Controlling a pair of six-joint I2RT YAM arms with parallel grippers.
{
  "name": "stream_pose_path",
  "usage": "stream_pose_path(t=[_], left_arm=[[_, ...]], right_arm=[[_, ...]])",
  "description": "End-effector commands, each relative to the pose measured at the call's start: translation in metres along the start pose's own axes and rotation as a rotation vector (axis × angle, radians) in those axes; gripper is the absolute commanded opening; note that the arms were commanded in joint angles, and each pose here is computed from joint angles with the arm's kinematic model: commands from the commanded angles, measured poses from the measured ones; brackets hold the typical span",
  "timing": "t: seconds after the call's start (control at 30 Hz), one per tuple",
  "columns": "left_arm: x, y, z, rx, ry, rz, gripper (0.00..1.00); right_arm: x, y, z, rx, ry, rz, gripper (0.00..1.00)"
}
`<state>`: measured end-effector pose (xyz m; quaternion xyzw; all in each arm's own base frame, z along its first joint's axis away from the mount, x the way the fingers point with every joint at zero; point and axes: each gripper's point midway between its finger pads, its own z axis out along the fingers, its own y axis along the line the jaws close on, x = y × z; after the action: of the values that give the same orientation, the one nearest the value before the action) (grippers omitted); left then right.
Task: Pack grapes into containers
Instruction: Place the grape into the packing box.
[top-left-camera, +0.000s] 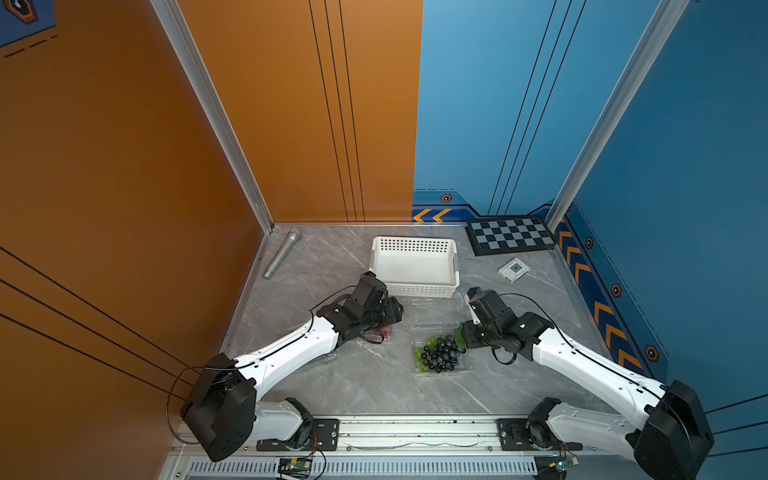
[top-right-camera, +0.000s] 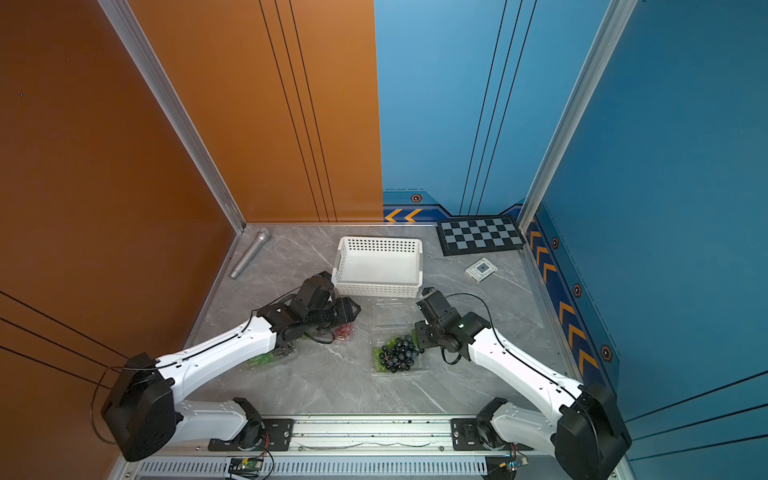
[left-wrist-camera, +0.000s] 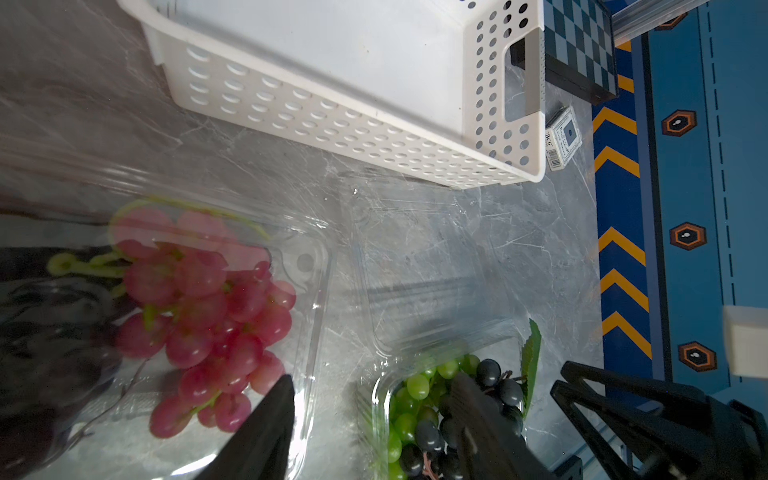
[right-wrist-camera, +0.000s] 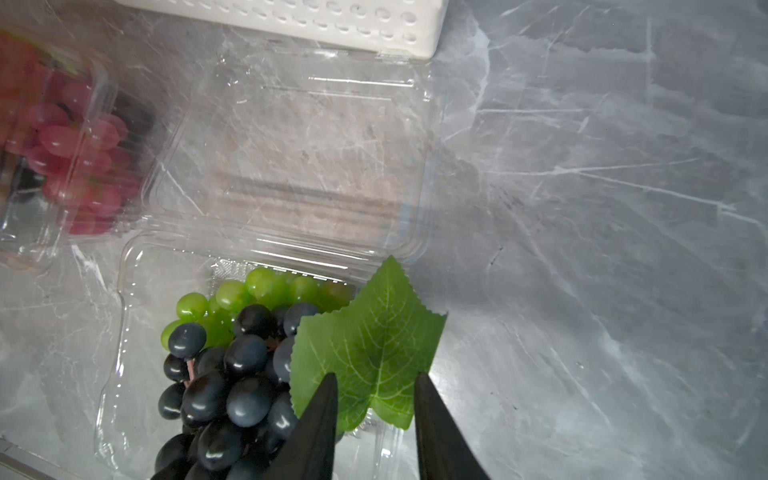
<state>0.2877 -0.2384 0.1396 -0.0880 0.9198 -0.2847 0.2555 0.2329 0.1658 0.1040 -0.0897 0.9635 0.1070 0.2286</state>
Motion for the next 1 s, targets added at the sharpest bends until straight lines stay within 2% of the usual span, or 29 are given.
stream_pose_path(t=[0.0, 0.37, 0.7, 0.97], left_arm=[[-0.004, -0.008, 0.000, 0.022, -0.003, 0.004, 0.61], [-0.003, -0.008, -0.001, 0.027, -0.003, 0.006, 0.61], [-0.005, -0.009, -0.001, 0.031, -0.008, 0.003, 0.61], [-0.001, -0.009, 0.002, 0.029, 0.003, 0.008, 0.61]], right_arm=[[0.004, 0.005, 0.013, -0.008, 0.021, 0.007, 0.32], [0.015, 0.019, 0.037, 0.016, 0.078, -0.049, 0.31], [0.025, 0.012, 0.056, 0.080, 0.130, -0.057, 0.29], [0.026, 0.015, 0.058, 0.073, 0.134, -0.054, 0.29]])
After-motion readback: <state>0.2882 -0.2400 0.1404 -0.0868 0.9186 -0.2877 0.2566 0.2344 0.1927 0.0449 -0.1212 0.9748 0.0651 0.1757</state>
